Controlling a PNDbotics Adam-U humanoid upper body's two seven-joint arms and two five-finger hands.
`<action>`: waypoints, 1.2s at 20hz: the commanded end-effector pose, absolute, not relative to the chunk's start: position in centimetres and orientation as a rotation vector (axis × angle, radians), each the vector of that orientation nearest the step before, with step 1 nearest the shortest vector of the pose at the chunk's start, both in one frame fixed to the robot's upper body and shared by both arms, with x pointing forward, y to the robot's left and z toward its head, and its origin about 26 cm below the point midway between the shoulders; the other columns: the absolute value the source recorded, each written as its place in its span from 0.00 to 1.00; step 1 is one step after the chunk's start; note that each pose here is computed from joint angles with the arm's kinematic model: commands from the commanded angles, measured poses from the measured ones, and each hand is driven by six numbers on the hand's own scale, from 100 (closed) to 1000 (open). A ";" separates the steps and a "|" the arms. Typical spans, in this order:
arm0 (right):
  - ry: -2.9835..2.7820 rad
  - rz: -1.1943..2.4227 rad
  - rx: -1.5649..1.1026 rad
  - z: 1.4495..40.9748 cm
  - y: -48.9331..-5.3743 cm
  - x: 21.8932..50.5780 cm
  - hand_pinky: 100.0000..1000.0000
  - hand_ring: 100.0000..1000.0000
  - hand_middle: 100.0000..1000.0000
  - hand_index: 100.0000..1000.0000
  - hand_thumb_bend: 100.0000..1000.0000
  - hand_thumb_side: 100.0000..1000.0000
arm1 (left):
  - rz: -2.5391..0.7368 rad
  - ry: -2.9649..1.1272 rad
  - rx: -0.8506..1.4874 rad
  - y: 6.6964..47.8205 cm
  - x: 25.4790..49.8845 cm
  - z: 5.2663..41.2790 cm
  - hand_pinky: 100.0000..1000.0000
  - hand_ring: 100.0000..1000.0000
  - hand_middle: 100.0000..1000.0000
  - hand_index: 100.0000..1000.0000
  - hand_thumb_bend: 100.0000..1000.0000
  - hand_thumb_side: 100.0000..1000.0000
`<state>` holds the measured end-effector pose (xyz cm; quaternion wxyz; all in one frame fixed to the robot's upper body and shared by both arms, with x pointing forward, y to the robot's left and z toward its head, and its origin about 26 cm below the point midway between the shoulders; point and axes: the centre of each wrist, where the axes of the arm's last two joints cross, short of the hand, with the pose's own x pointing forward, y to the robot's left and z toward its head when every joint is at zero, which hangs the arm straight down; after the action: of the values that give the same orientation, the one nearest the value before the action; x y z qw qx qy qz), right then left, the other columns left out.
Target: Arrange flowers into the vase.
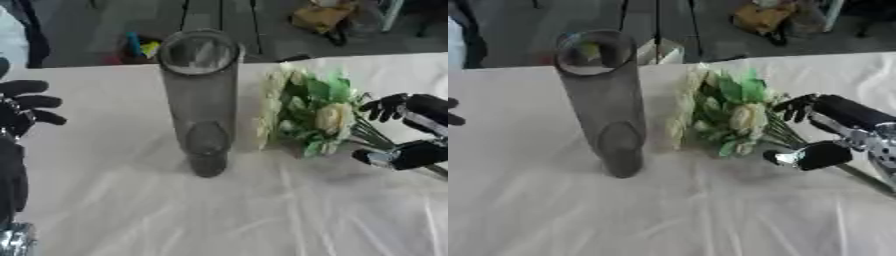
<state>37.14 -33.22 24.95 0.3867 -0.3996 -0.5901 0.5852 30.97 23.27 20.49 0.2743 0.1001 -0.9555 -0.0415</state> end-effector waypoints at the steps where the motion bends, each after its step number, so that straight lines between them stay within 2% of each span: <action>1: -1.498 1.484 -1.054 25.7 -33.7 37.2 0.69 0.68 0.66 0.88 0.39 0.59 | -0.130 -2.599 0.251 22.9 30.7 21.2 0.45 0.58 0.61 0.92 0.00 1.00; 7: -1.486 1.446 -1.079 25.1 -34.2 37.8 0.67 0.66 0.62 0.86 0.34 0.56 | -0.132 -2.598 0.250 22.8 30.7 21.1 0.45 0.58 0.61 0.92 0.00 1.00; 8: -1.483 1.441 -1.084 24.9 -34.3 37.8 0.67 0.65 0.62 0.86 0.33 0.50 | -0.132 -2.598 0.250 22.8 30.7 21.1 0.45 0.58 0.61 0.92 0.00 1.00; 9: -1.480 1.437 -1.087 24.8 -34.4 37.9 0.67 0.65 0.61 0.86 0.34 0.55 | -0.132 -2.599 0.250 22.8 30.7 21.1 0.45 0.58 0.61 0.92 0.00 1.00; 19: -1.459 1.442 -1.081 24.0 -34.9 38.3 0.66 0.64 0.60 0.84 0.32 0.49 | -0.135 -2.599 0.246 22.7 30.7 21.1 0.45 0.58 0.62 0.92 0.00 1.00; 24: -1.468 1.431 -1.092 23.8 -35.0 38.5 0.63 0.60 0.55 0.81 0.29 0.49 | -0.135 -2.597 0.245 22.7 30.7 21.1 0.45 0.58 0.62 0.92 0.00 1.00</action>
<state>38.54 -34.58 22.90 0.4069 -0.4164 -0.5824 0.5674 30.98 23.01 20.47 0.2749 0.0947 -0.9558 -0.0431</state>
